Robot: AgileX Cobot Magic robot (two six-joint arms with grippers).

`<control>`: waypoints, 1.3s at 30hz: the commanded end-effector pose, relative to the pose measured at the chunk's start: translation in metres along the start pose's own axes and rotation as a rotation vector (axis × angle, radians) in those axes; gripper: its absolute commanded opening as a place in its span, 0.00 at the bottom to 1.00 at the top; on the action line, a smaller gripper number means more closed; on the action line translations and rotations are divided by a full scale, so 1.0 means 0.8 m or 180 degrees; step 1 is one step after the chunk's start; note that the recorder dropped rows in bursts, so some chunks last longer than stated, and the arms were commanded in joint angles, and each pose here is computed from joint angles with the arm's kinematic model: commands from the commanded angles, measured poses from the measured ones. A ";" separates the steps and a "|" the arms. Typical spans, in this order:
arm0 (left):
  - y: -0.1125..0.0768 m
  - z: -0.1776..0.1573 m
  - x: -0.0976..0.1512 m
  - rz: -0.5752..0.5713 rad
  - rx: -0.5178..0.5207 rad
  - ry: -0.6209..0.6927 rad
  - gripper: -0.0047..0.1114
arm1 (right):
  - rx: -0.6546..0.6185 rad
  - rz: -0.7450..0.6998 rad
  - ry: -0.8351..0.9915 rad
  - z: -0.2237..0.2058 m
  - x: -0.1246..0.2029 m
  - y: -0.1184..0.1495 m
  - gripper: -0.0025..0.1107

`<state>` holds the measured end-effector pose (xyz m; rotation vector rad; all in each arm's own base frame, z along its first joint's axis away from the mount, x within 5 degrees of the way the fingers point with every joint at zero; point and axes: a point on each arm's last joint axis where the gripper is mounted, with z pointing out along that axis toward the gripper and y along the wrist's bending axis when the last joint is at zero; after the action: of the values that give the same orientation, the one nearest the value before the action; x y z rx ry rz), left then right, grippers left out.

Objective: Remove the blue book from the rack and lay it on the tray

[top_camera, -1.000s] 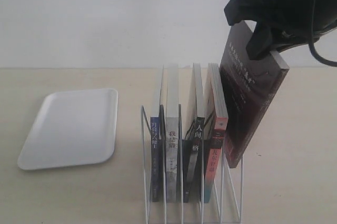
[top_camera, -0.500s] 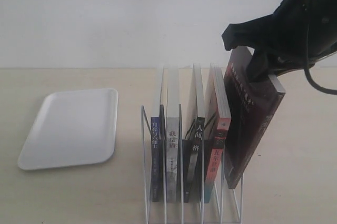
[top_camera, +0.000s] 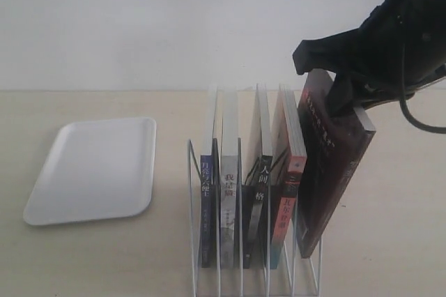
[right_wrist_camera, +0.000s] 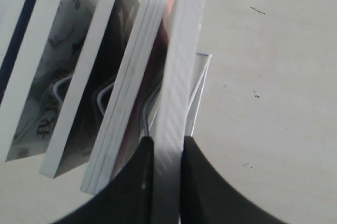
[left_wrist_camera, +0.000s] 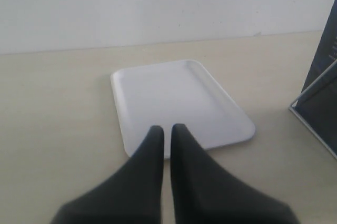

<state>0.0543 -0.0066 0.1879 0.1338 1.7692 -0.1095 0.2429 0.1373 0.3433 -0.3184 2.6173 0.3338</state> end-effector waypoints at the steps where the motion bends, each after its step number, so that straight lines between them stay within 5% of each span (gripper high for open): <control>1: 0.000 0.000 0.001 0.0002 -0.0008 0.0007 0.08 | 0.0034 -0.0013 -0.0041 0.027 0.008 -0.005 0.02; 6: 0.000 0.000 0.001 0.0002 -0.0008 0.0007 0.08 | 0.0059 0.0033 0.0027 0.039 0.012 -0.007 0.06; 8: 0.000 0.000 0.001 0.0002 -0.0008 0.0007 0.08 | 0.0059 0.0033 0.0027 0.039 0.012 -0.007 0.17; 13: 0.000 0.000 0.001 0.0002 -0.0008 0.0007 0.08 | 0.0054 -0.0018 0.0009 0.038 0.011 -0.007 0.63; 15: 0.000 0.000 0.001 0.0002 -0.0008 0.0007 0.08 | 0.0053 -0.0019 0.0006 0.037 0.010 -0.006 0.62; 21: 0.000 0.000 0.001 0.0002 -0.0008 0.0007 0.08 | 0.0026 -0.0055 -0.0061 0.003 -0.012 0.002 0.38; 29: 0.000 0.000 0.001 0.0002 -0.0008 0.0007 0.08 | -0.0141 -0.0098 -0.0101 -0.040 -0.030 0.015 0.38; 39: 0.000 0.000 0.001 0.0002 -0.0007 0.0000 0.08 | -0.0261 -0.0426 0.0084 0.008 -0.028 0.060 0.38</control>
<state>0.0543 -0.0066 0.1879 0.1338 1.7692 -0.1095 0.2468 0.1769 0.3627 -0.4956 2.6188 0.3950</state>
